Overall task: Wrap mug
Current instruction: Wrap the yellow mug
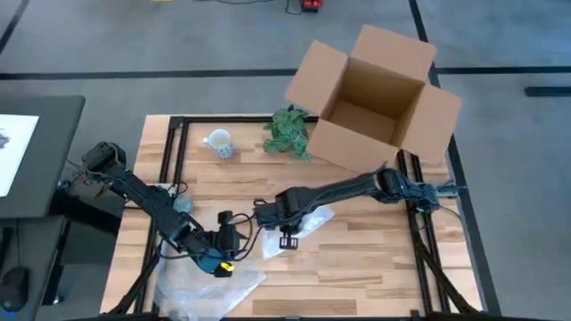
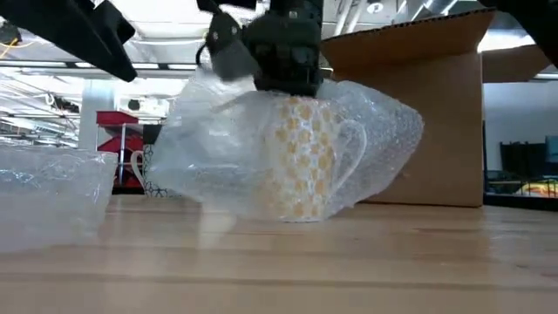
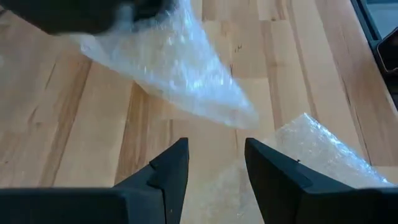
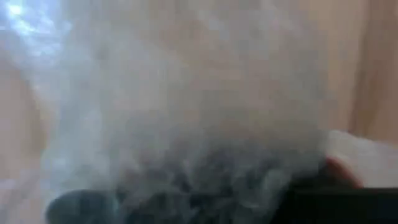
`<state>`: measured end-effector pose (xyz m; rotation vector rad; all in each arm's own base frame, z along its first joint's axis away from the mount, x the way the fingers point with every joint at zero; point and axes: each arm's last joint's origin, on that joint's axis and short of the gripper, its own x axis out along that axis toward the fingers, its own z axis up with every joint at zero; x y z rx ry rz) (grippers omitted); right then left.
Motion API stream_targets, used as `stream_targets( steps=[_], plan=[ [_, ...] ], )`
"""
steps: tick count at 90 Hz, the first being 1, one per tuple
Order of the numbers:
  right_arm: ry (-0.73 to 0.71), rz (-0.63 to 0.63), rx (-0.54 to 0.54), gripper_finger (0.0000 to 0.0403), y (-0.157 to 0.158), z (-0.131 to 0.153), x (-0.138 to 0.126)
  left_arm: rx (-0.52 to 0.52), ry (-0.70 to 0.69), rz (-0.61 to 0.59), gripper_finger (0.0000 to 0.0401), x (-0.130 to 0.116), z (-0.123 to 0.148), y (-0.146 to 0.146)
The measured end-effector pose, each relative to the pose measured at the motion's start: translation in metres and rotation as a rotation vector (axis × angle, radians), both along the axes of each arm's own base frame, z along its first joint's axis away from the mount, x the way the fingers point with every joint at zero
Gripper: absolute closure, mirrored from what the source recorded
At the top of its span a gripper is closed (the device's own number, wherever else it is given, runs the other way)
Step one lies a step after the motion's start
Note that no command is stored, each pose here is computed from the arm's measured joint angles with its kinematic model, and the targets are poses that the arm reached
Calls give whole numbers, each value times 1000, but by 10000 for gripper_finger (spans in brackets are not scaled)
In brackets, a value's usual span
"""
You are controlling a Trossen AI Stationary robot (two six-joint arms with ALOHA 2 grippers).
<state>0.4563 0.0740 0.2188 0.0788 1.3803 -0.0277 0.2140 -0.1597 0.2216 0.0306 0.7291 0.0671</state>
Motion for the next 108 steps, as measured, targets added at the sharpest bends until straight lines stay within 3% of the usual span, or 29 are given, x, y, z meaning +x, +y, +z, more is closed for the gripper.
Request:
stream_targets(
  steps=[17,28,39,53,65,80,86,97,108],
  plan=[
    [-68,11,0,316,-2,25,-5,-21,-203,-96,263,14,15,-12],
    [-85,20,1,270,-3,36,-10,30,-251,-207,263,24,11,-16],
    [-108,22,7,242,-4,54,-18,40,-270,-184,263,35,4,-11],
    [-162,27,18,235,-6,77,-28,56,-314,-148,263,53,-2,-3],
    [-222,36,29,239,-4,102,-41,103,-295,-42,263,61,-7,11],
    [-307,98,44,243,13,133,-62,220,-241,251,263,61,-16,36],
    [-340,126,55,243,23,141,-68,219,-216,315,263,61,-19,45],
    [-416,200,73,243,46,147,-70,183,-173,406,263,60,-25,57],
    [-410,297,59,243,65,132,-64,169,-144,450,263,57,-28,61]
  ],
)
